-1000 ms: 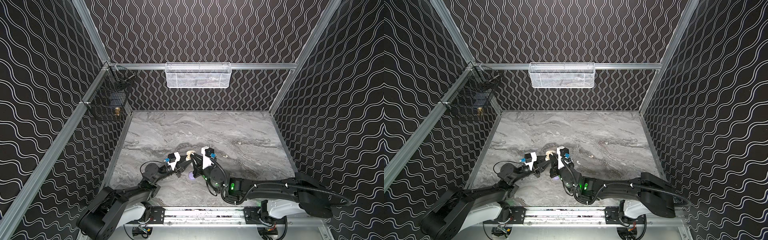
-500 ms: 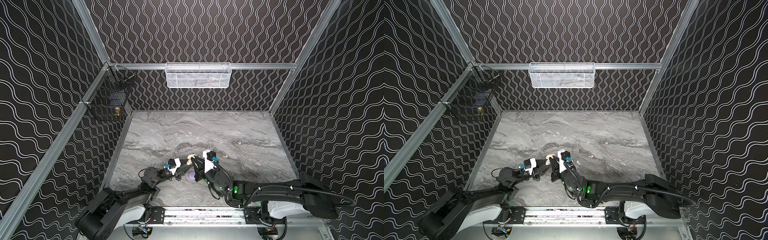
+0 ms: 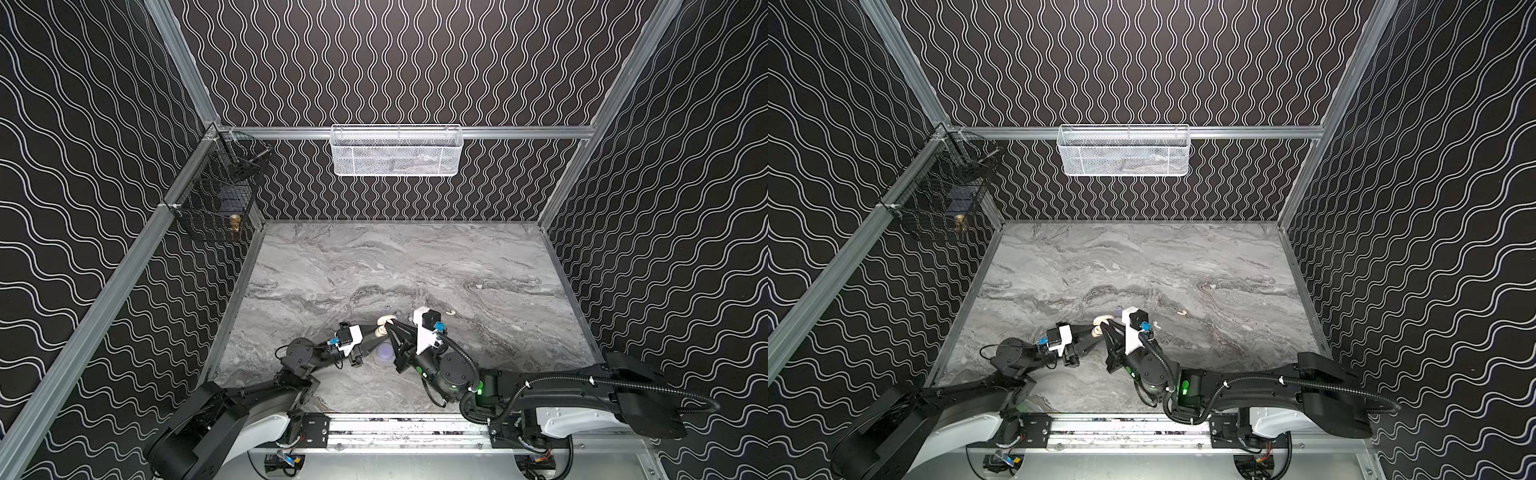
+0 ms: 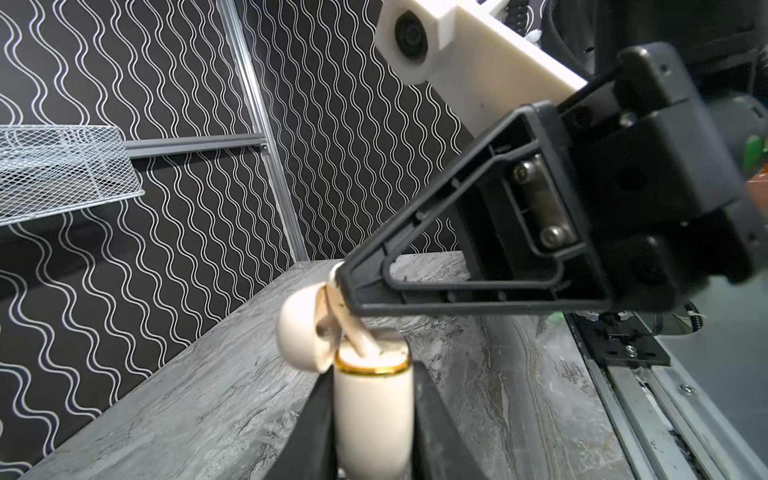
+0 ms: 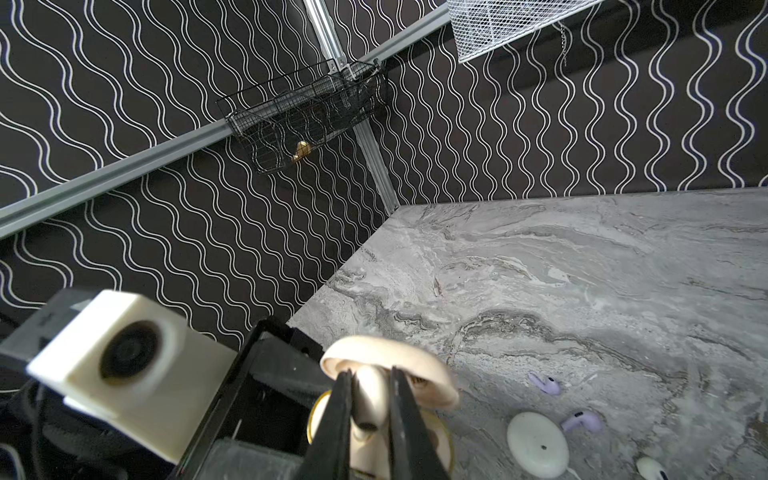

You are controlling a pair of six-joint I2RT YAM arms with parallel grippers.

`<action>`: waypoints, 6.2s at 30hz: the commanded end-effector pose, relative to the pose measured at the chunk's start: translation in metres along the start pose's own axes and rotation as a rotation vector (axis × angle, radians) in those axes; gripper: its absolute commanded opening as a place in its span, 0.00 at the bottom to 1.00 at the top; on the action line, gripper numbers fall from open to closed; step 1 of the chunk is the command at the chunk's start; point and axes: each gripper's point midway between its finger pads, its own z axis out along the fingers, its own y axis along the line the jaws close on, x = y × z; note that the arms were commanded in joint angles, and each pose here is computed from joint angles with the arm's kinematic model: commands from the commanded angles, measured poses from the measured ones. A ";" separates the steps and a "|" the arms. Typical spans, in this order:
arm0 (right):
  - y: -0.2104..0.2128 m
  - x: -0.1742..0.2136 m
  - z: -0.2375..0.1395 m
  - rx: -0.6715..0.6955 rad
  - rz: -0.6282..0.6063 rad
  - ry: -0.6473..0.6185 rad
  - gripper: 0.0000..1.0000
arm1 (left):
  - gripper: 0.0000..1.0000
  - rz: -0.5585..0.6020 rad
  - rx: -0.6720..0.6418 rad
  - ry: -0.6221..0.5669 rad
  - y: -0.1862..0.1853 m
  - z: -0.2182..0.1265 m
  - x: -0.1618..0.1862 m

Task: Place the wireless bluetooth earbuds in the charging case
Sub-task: 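Press the earbud down into the case with the right gripper, then release the seated earbud and lift the right gripper away from the case, then move the right gripper out over the table toward the second white earbud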

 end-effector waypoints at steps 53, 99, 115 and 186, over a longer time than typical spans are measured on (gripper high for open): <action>0.020 -0.021 0.013 -0.021 -0.118 -0.136 0.00 | 0.00 -0.002 -0.040 -0.087 0.014 0.008 -0.025; -0.007 -0.001 -0.003 -0.033 -0.152 -0.114 0.40 | 0.00 -0.015 0.000 -0.124 0.008 0.007 -0.038; 0.003 -0.009 -0.010 -0.099 -0.178 -0.113 0.39 | 0.00 -0.013 0.002 -0.130 0.007 0.007 -0.040; -0.336 0.123 0.004 0.881 0.284 0.865 0.48 | 0.00 -0.018 -0.110 0.017 0.035 0.006 -0.009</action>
